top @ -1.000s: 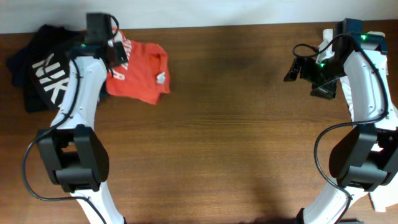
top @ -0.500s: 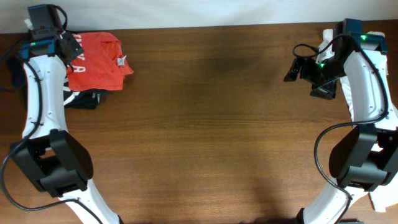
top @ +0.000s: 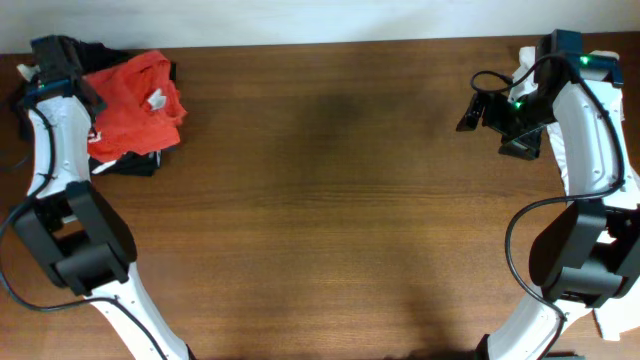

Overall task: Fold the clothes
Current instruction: 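Place the folded shirt on the black NIKE shirt and release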

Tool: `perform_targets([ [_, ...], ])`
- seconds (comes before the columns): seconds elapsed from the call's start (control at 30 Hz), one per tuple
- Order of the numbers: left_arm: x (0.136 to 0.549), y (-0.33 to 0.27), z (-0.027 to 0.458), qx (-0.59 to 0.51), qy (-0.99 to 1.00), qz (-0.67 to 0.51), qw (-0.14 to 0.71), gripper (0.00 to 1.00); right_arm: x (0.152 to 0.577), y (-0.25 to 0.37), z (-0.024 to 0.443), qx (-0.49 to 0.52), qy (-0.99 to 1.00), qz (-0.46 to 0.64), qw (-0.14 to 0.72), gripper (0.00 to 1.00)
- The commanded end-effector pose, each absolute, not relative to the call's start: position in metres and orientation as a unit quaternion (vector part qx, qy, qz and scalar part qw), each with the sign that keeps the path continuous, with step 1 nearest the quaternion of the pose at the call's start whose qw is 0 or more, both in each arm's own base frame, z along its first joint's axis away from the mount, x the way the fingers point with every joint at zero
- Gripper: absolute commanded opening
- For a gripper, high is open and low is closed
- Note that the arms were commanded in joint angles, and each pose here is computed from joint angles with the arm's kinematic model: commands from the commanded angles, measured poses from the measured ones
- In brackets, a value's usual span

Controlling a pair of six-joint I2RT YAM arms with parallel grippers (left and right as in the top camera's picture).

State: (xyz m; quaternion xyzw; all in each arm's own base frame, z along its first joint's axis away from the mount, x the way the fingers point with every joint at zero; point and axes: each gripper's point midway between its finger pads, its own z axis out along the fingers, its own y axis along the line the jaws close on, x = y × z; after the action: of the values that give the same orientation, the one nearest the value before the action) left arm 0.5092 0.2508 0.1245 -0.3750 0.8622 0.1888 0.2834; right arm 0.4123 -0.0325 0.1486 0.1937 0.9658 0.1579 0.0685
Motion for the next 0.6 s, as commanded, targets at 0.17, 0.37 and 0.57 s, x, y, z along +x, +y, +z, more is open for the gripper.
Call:
perform_targets([
  [0.17, 0.488, 0.271, 0.161, -0.396, 0.851, 0.211, 0.272, 0.99, 0.413, -0.034, 0.154, 0.192, 0.966, 0.155, 0.077, 0.99],
  [0.37, 0.544, 0.184, 0.241, -0.314, 0.863, 0.012, 0.395, 0.99, 0.413, -0.034, 0.154, 0.192, 0.966, 0.155, 0.077, 0.99],
  [0.57, 0.578, 0.178, 0.164, -0.297, 0.883, 0.012, 0.362, 0.98, 0.413, -0.034, 0.154, 0.192, 0.966, 0.155, 0.077, 0.99],
])
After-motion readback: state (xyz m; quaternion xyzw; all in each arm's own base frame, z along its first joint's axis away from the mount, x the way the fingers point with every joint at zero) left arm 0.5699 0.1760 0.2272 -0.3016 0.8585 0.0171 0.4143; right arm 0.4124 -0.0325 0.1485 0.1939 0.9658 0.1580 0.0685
